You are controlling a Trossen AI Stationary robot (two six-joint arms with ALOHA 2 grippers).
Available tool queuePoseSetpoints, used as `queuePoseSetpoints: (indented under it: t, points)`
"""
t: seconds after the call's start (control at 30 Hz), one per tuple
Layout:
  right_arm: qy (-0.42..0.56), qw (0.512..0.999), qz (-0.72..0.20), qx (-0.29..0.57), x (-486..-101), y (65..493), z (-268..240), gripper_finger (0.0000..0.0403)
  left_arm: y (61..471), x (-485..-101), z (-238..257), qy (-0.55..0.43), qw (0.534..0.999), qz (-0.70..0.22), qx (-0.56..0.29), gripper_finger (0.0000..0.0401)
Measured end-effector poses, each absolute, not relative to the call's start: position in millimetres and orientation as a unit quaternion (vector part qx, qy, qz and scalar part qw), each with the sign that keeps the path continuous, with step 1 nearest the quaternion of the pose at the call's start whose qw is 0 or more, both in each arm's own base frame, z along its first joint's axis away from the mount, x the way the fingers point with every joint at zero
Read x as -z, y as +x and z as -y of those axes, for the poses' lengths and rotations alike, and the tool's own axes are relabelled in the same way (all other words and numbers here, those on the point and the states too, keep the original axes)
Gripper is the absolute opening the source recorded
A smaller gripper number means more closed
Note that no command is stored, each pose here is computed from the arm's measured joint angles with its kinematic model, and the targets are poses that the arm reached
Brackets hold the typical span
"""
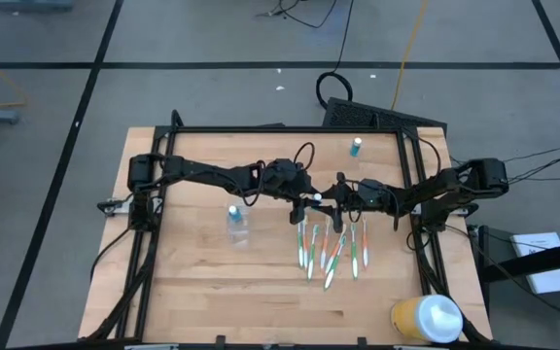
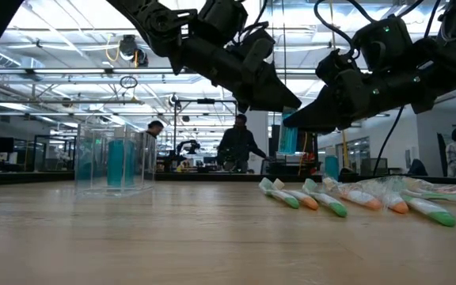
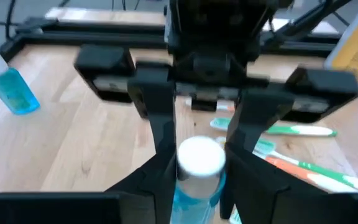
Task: Pick & Place toothbrushing station
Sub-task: Put the blue mouthwash in the transparent organizer
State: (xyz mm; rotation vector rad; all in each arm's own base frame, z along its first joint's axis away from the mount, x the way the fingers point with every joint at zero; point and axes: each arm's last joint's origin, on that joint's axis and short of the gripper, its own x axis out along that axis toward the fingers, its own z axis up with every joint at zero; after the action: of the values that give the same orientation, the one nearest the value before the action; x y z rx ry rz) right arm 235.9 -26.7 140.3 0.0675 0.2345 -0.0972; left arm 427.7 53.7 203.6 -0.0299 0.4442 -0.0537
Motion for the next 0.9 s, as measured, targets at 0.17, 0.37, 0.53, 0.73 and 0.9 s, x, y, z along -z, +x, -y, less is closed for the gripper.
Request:
queuePoseSetpoints:
  t: [0.17, 0.37, 0.53, 0.73, 0.9]
  points:
    - [0.034, 0.991, -0.118, 0.048, -140.4, 236.0, 26.7, 0.0141, 427.6, -203.7, -53.9, -0.013, 0.975, -0.22, 0.025, 0.0108]
    - [0.034, 0.991, -0.118, 0.048, -140.3, 236.0, 26.7, 0.0141, 428.0, -204.4, -54.0, -0.015, 0.976, -0.217, 0.022, 0.011]
    - [0.034, 0.991, -0.118, 0.049, -140.4, 236.0, 26.8, 0.0142, 427.0, -207.9, -53.9, -0.011, 0.977, -0.212, 0.023, 0.0101]
    - [0.041, 0.994, -0.088, 0.052, -149.2, 236.1, 27.0, 0.0142, 418.1, -232.6, -53.5, 0.021, 0.981, -0.192, 0.014, 0.01]
    - [0.071, 0.993, -0.068, 0.058, -159.4, 233.5, 27.1, 0.0164, 407.9, -254.2, -54.6, 0.043, 0.984, -0.173, -0.009, 0.01]
